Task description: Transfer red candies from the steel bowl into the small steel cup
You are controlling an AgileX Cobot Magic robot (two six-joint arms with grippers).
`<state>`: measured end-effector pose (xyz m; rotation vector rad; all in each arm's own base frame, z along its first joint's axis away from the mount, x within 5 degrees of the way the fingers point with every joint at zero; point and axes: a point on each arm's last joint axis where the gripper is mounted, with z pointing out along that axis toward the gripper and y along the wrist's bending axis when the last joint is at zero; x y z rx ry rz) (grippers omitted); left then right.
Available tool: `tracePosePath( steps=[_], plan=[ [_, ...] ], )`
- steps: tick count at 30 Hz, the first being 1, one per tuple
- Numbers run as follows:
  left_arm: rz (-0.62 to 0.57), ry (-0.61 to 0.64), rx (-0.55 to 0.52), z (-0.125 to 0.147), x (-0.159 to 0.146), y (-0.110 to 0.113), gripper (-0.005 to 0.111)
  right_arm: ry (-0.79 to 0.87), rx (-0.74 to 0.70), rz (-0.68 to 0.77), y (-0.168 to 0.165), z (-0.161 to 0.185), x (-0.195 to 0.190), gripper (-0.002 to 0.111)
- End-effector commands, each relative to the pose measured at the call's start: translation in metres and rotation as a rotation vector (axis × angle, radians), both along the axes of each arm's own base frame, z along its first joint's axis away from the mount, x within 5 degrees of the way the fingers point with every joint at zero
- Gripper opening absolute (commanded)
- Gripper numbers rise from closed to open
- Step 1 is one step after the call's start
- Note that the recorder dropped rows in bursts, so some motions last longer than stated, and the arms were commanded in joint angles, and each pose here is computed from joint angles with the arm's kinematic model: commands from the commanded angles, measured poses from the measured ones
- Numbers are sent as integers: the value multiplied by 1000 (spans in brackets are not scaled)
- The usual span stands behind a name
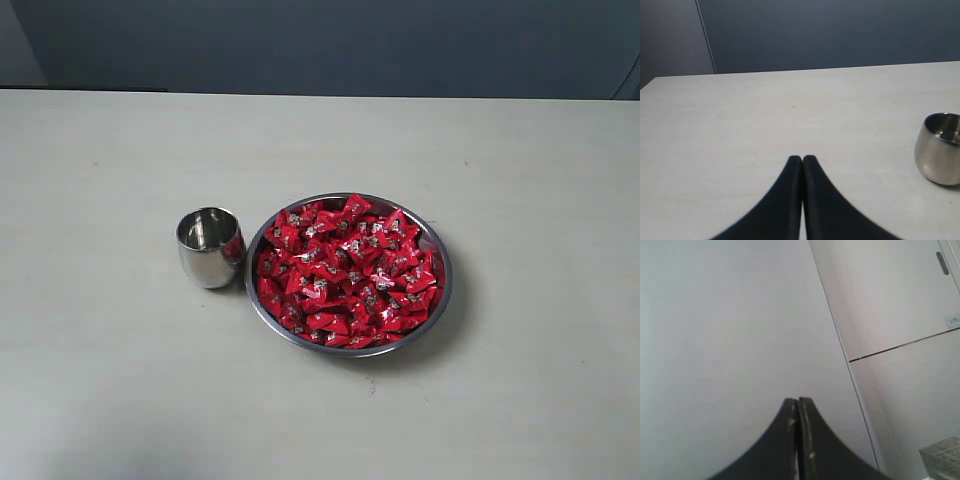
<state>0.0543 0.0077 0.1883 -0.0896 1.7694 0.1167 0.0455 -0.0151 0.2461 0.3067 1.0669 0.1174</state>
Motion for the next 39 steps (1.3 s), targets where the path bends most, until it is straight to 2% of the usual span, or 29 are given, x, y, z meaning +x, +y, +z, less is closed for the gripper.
tracePosePath(
  steps=[1, 6, 9, 13, 15, 17, 27, 30, 32, 34, 36, 39],
  plan=[
    [1, -3, -3, -1, 0, 0, 0, -16, -2, -9, 0, 1, -1, -1],
    [1, -3, -3, -1, 0, 0, 0, 2, 4, -1, 0, -1, 0, -1],
    [1, -3, -3, -1, 0, 0, 0, -19, 99, 48, 0, -1, 0, -1],
    [1, -3, -3, -1, 0, 0, 0, -14, 54, 48, 2, 0, 0, -1],
    [1, -3, -3, -1, 0, 0, 0, -29, 162, 75, 0, -1, 0, -1],
    [1, -3, -3, -1, 0, 0, 0, -25, 199, 90, -1, -2, 0, -1],
    [1, -3, -3, -1, 0, 0, 0, -194, 187, 53, -4, 11, -8, -1],
    [1, -3, -3, -1, 0, 0, 0, -163, 195, 77, -3, 17, -8, -1],
    [1, -3, -3, -1, 0, 0, 0, -135, 116, 90, 2, 35, -10, -1],
    [1, -3, -3, -1, 0, 0, 0, -45, -38, 81, 9, 58, -7, -1],
    [1, -3, -3, -1, 0, 0, 0, 62, -133, 72, 11, 79, -1, -1],
    [1, -3, -3, -1, 0, 0, 0, 199, -181, 62, 11, 108, 17, -1]
  ],
)
